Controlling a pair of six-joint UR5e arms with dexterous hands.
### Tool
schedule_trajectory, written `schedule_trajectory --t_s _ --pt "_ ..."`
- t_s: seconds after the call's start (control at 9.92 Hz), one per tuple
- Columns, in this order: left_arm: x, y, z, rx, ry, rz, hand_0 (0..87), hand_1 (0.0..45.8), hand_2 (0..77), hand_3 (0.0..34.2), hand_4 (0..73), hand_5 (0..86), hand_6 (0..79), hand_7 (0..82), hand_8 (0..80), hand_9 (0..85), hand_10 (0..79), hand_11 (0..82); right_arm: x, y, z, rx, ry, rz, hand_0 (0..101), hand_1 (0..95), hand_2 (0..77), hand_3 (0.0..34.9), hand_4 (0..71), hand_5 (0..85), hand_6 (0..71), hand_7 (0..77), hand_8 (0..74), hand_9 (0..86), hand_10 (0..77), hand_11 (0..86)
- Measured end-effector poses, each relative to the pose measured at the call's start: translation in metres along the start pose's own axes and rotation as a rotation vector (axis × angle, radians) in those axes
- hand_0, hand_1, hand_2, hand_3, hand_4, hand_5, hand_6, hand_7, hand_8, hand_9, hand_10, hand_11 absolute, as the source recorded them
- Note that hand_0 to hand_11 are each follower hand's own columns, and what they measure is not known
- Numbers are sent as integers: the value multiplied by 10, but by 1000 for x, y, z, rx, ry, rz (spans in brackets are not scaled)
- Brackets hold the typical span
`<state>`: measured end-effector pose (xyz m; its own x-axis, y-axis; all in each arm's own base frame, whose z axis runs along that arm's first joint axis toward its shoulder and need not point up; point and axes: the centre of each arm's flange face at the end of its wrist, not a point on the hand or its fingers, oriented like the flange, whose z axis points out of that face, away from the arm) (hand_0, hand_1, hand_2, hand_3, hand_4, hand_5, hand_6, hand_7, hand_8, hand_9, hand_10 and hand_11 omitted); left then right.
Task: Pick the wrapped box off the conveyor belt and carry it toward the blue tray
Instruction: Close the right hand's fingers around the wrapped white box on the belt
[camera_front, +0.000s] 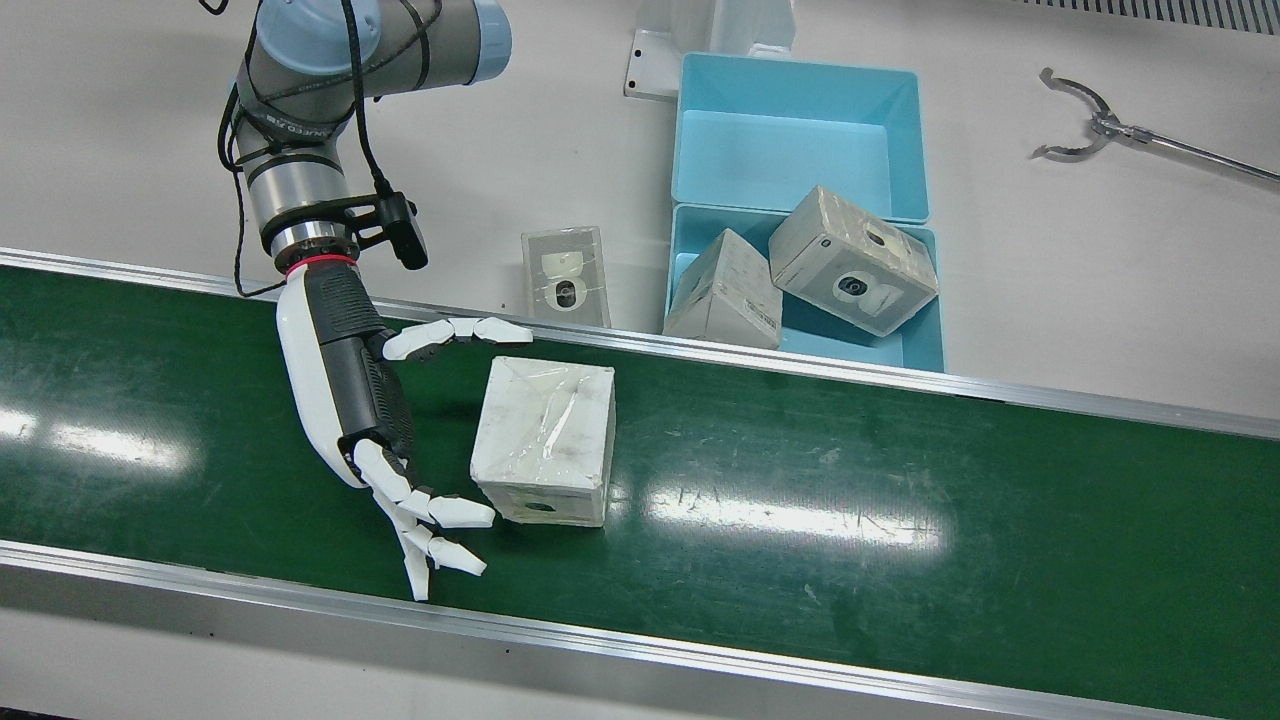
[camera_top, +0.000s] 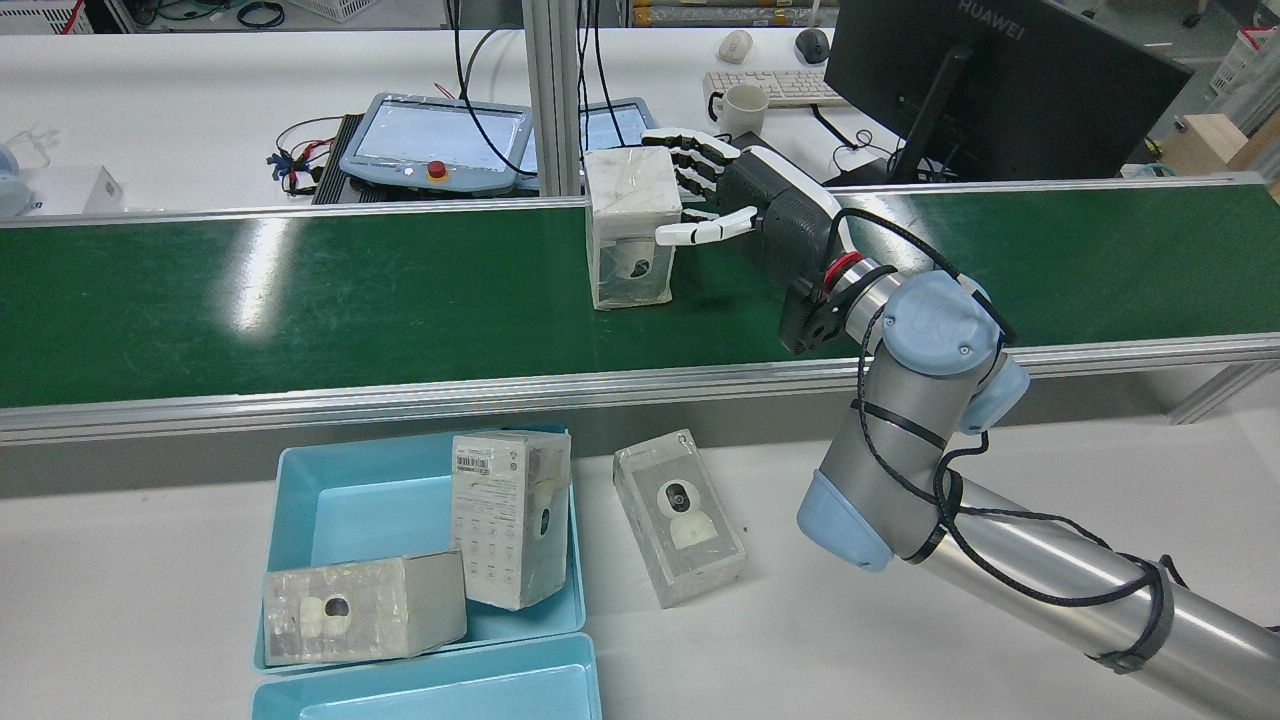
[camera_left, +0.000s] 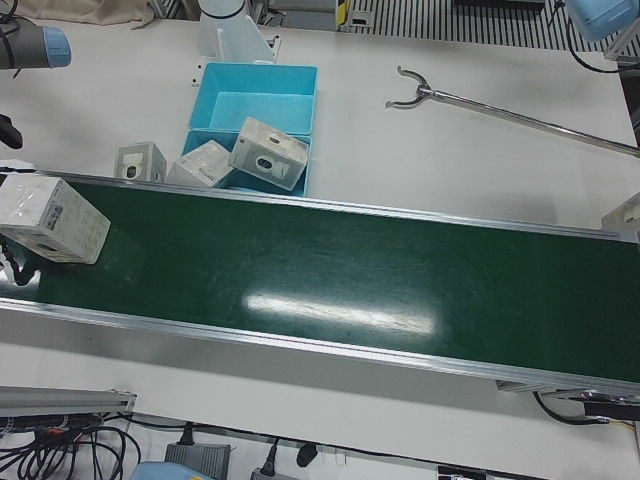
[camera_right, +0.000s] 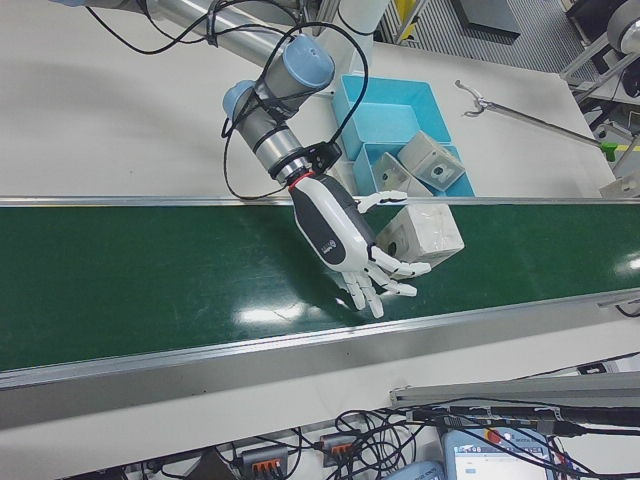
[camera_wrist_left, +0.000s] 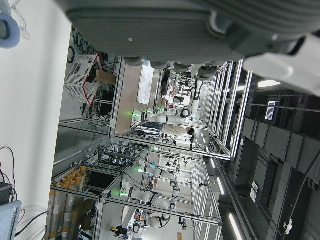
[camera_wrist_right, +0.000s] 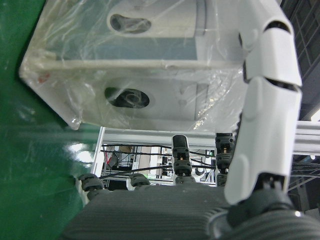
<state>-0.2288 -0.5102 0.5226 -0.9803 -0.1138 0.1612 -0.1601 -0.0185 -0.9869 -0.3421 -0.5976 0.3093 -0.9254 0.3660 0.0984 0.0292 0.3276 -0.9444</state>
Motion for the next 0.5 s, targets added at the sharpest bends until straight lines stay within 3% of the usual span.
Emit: schedule_trajectory --t_s 0.3,0.4,0.5 --pt "0 0 0 0 0 0 0 0 5 0 0 5 0 5 5 0 5 0 1 0 1 1 0 -1 459 115 191 297 175 229 0 185 0 22 22 49" --pt "0 0 0 0 0 0 0 0 11 0 0 5 0 5 5 0 0 0 1 0 2 2 0 0 460 142 256 295 202 251 0 196 0 22 33 65" --pt "0 0 0 0 0 0 0 0 11 0 0 5 0 5 5 5 5 0 0 -1 2 4 -1 2 460 142 256 295 202 251 0 196 0 22 33 65"
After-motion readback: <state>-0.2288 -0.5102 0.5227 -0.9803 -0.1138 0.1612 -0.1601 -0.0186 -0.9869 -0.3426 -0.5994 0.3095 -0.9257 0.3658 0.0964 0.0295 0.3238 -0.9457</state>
